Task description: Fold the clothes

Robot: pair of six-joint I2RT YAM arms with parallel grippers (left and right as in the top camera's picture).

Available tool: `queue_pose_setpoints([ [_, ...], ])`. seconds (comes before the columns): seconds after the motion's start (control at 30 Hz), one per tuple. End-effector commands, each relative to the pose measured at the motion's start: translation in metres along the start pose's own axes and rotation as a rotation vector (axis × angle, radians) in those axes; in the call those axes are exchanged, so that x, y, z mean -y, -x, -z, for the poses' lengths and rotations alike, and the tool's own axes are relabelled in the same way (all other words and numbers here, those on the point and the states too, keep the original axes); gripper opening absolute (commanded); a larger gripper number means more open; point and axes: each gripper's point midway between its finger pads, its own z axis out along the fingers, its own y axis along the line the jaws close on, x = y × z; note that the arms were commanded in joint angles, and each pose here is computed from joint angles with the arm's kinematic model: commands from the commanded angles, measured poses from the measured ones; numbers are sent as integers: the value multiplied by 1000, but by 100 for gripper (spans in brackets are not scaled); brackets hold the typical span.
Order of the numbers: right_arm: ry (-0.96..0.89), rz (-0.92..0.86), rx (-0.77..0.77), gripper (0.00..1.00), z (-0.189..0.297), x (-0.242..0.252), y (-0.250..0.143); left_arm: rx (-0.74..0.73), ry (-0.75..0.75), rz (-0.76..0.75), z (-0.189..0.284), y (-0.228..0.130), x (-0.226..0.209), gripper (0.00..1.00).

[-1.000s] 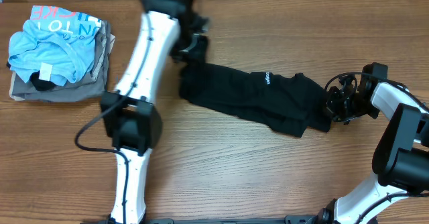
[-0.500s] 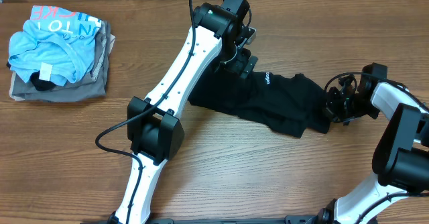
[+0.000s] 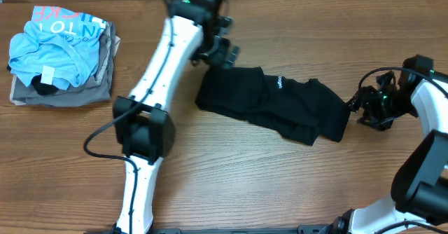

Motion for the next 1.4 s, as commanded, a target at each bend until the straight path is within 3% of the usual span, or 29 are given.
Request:
queue_pose_setpoints([
  [0.0, -50, 0, -6, 61, -12, 13, -5, 31, 73, 47, 12, 5, -44, 100],
  [0.23, -52, 4, -15, 61, -41, 26, -19, 47, 128, 137, 20, 3, -96, 100],
  [0.53, -43, 30, 16, 57, -65, 26, -24, 57, 139, 181, 24, 1, -119, 100],
  [0.73, -33, -13, 30, 36, -82, 31, -32, 54, 170, 184, 25, 0, -125, 100],
  [0.9, -65, -47, 46, 6, -85, 39, -32, 60, 172, 184, 25, 1, -126, 100],
  [1.13, -82, -92, 92, 4, -79, 41, -18, 67, 208, 192, 27, 3, -132, 100],
  [1.37, 2, -109, 135, 4, -43, 27, 7, 69, 221, 192, 27, 3, -134, 100],
])
